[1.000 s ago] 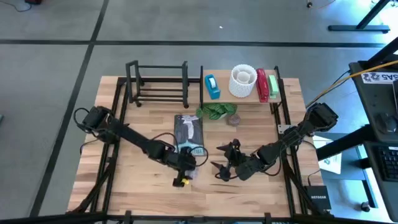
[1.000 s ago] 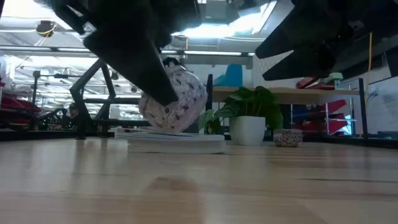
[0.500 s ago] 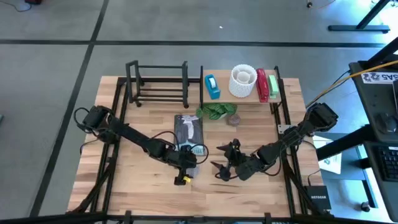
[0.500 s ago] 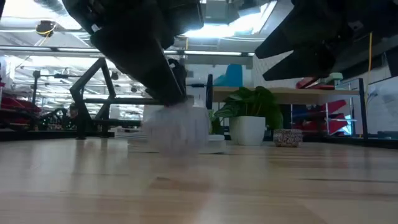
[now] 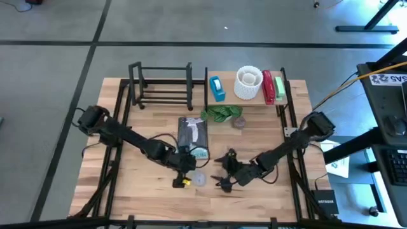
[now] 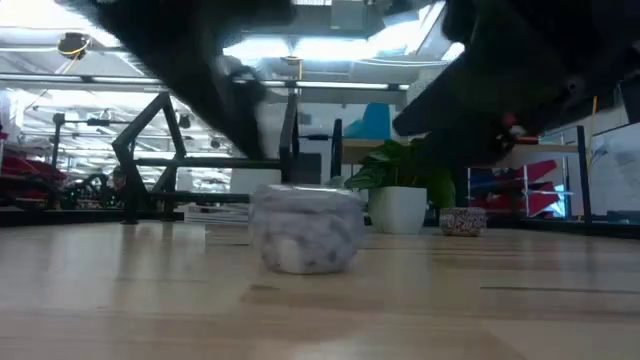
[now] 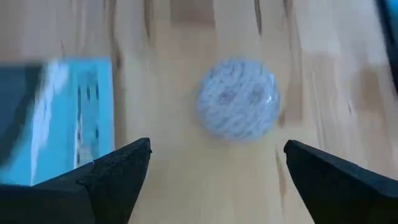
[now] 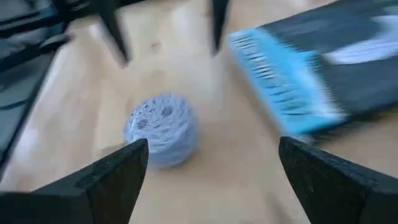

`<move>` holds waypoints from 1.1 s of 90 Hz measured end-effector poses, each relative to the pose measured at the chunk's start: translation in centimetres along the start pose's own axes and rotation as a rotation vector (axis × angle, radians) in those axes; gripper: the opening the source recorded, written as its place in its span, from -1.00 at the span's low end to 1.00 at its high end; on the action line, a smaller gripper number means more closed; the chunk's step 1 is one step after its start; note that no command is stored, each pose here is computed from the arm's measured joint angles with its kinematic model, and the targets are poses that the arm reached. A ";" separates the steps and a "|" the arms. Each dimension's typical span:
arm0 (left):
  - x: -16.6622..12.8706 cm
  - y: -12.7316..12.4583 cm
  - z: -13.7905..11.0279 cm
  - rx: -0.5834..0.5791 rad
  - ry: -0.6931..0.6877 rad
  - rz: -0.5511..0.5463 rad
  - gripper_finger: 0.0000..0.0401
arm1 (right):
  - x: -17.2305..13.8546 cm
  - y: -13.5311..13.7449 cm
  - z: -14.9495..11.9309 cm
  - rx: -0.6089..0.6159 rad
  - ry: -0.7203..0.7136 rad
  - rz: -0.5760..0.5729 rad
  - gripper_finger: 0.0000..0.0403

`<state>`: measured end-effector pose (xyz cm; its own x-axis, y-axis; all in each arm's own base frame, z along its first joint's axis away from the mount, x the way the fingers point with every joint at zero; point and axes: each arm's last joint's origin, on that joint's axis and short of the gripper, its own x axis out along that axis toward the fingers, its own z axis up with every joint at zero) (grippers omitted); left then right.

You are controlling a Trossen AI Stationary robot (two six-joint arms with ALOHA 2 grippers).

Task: Stock shelves
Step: Put the white patterned scented candle below the shelf

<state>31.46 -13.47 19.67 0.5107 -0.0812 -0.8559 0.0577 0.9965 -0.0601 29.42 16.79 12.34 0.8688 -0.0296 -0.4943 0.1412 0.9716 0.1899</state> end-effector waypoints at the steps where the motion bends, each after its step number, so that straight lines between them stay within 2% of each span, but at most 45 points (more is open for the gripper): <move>1: 0.0 -0.2 -0.2 -0.002 0.010 0.006 0.77 | 0.2 0.1 -0.1 -0.009 0.006 0.007 0.71; 15: 0.2 -2.9 -2.9 -0.053 0.032 0.062 0.77 | 2.4 0.8 -1.9 -0.117 0.081 0.040 0.71; 31: 1.2 -5.1 -5.3 -0.125 -0.127 0.117 0.77 | 4.4 1.9 -1.8 -0.209 0.068 0.082 0.71; 42: 2.0 -4.8 -5.9 -0.179 -0.217 0.139 0.77 | 5.7 1.8 -1.0 -0.221 0.042 0.075 0.71; 56: 2.9 -4.1 -5.9 -0.220 -0.293 0.095 0.77 | 7.1 0.5 -0.3 -0.190 0.051 0.075 0.71; 66: 3.4 -3.7 -6.1 -0.221 -0.287 0.100 0.77 | 7.7 -0.2 0.4 -0.160 0.033 0.139 0.71; 79: 4.0 -3.3 -6.0 -0.224 -0.280 0.118 0.77 | 8.1 0.1 0.7 -0.204 0.021 0.201 0.71; 99: 4.2 -3.1 -5.4 -0.192 -0.345 0.159 0.77 | 8.3 0.4 1.1 -0.262 0.013 0.182 0.71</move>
<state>28.83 -16.76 13.51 0.7591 0.1051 -0.6425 -0.1896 0.9798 -0.0638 37.21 16.64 9.29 0.8623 0.1514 -0.4831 -0.1445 0.9881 0.0518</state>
